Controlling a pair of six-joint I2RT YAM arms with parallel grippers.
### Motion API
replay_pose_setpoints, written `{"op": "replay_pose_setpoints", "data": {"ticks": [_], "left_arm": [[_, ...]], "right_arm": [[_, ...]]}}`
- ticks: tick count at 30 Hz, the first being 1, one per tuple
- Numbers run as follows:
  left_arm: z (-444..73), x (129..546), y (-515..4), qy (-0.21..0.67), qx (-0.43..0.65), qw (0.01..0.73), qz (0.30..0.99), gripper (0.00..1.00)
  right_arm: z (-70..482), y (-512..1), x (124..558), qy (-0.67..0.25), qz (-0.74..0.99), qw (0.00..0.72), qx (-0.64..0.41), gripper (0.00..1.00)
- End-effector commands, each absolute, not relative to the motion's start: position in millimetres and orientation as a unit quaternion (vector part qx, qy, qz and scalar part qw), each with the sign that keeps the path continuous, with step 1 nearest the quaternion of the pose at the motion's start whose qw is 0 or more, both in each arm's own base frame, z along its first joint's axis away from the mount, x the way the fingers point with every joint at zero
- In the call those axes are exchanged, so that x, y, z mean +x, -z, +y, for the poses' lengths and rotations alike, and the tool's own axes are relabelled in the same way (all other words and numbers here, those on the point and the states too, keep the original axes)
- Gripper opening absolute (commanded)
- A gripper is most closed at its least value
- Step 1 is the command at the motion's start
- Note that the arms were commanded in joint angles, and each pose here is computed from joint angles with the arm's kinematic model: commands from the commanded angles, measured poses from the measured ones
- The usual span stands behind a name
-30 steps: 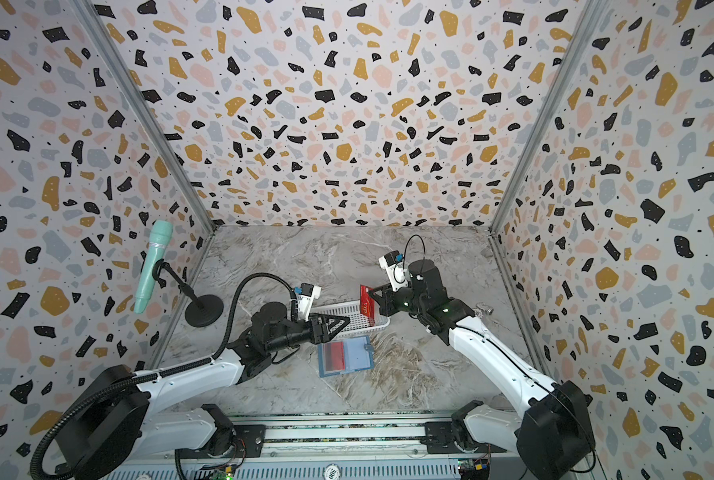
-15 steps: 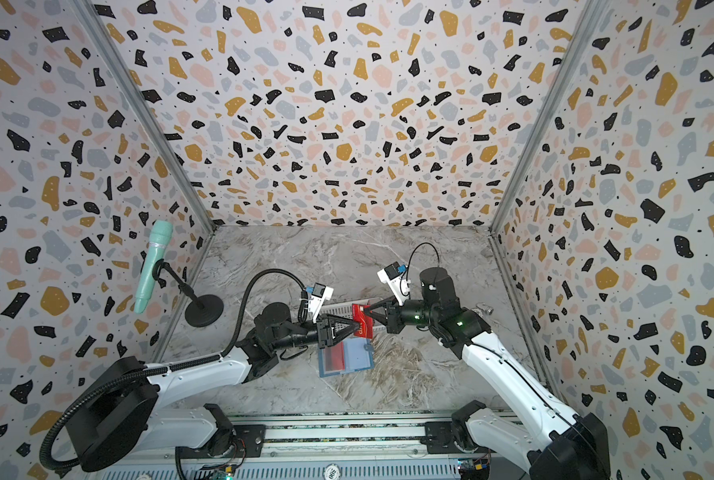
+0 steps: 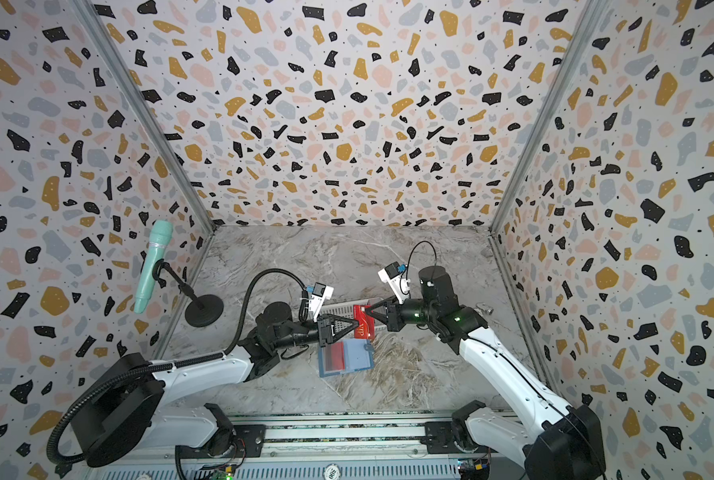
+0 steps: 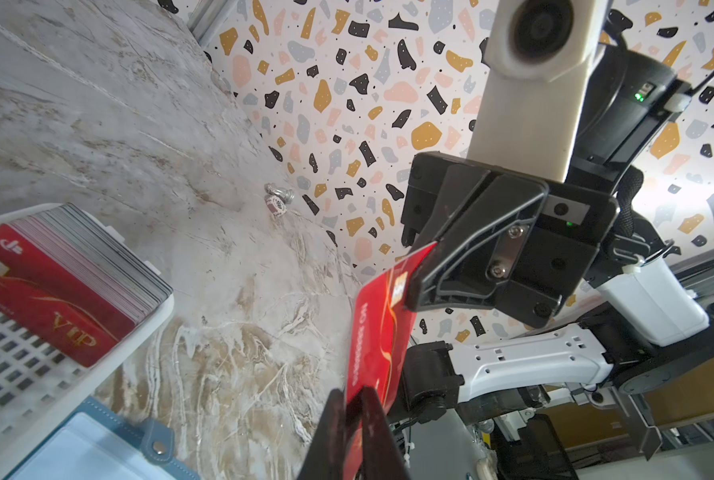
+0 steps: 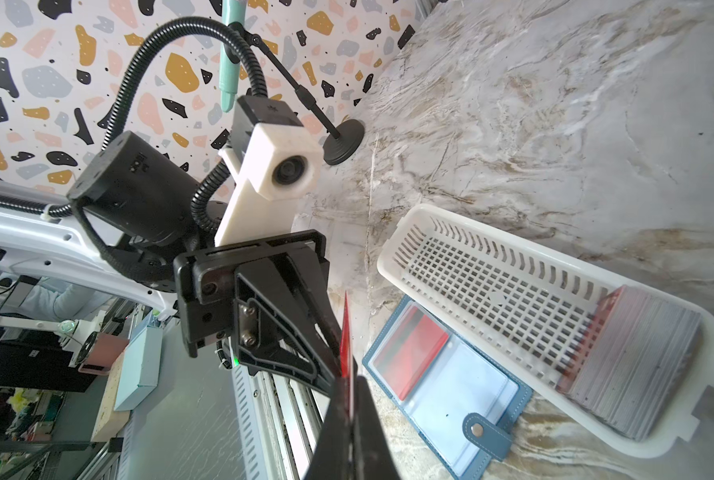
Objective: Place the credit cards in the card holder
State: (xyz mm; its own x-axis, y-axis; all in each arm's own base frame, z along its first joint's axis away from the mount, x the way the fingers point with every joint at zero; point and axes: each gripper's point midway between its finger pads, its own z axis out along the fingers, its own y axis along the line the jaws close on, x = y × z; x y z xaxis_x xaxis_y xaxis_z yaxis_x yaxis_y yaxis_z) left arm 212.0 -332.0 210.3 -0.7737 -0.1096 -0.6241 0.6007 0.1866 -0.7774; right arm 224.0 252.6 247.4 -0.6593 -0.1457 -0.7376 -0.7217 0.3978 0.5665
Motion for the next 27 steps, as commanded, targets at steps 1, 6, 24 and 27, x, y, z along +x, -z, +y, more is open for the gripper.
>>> {"op": "replay_pose_setpoints", "data": {"ticks": [1,6,24,27], "left_arm": [[-337,212,-241,0.645,0.182,0.311,0.674,0.09],[-336,213,-237,0.644,0.176,0.311,0.676,0.02],[-297,210,-138,0.543,0.090,0.276,0.788,0.00],[-287,206,-121,0.526,0.070,0.267,0.805,0.00]], "right_arm": [[251,-241,226,-0.470,0.784,0.300,-0.274,0.04],[250,-235,227,-0.465,0.789,0.299,-0.268,0.16],[237,-183,226,-0.391,0.846,0.318,-0.175,0.41],[246,-159,217,-0.367,0.862,0.303,-0.175,0.40]]}}
